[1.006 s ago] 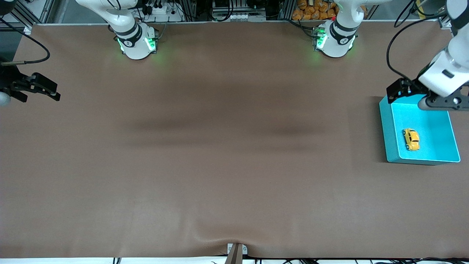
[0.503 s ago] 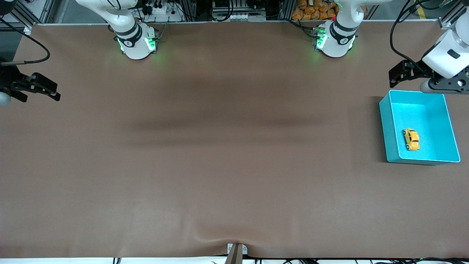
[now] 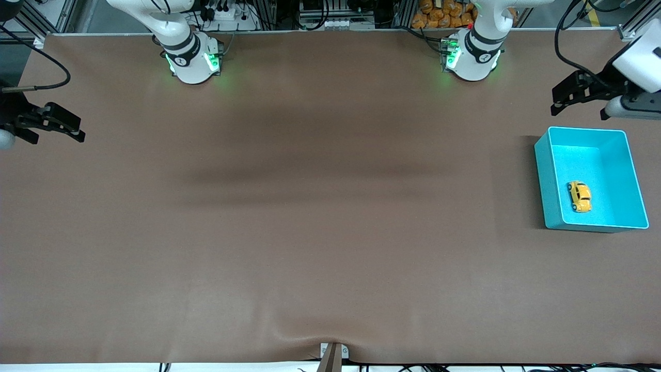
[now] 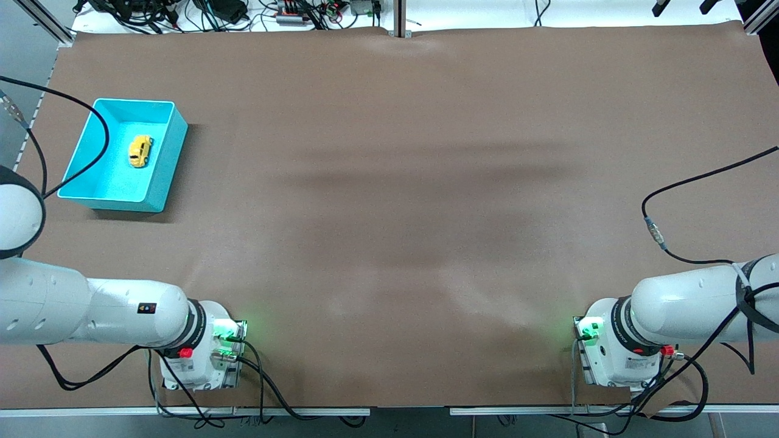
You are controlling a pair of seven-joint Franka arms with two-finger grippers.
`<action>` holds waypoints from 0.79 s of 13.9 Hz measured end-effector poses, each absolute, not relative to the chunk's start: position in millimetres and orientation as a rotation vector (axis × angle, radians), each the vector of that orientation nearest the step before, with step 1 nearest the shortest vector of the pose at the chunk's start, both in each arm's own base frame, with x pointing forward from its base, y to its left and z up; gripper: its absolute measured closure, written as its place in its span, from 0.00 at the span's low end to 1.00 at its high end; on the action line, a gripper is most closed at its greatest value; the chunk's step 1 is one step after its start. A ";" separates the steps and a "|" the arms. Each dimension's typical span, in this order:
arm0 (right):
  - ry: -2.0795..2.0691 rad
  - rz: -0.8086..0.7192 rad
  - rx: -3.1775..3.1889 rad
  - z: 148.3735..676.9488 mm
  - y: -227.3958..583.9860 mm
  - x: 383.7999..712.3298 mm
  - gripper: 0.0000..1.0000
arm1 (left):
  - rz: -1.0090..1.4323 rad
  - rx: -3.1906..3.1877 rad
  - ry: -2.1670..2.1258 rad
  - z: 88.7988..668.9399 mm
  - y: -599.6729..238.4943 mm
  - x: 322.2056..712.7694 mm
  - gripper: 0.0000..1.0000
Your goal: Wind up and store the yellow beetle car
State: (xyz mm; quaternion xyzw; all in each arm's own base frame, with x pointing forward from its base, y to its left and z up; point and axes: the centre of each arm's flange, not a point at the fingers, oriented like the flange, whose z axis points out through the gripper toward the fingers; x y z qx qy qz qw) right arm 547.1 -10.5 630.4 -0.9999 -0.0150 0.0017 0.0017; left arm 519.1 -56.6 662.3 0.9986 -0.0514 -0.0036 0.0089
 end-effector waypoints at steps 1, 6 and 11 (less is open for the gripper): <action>-0.047 0.006 -3.138 630.2 -10.5 547.2 0.00 | -0.009 3.117 -0.159 663.4 -56.3 519.1 0.00; -0.045 0.009 -3.138 629.4 -11.4 547.6 0.00 | -0.011 3.115 -0.171 662.7 -60.6 519.1 0.00; -0.047 0.010 -3.138 628.9 -10.5 547.9 0.00 | -0.007 3.115 -0.164 662.7 -58.2 519.8 0.00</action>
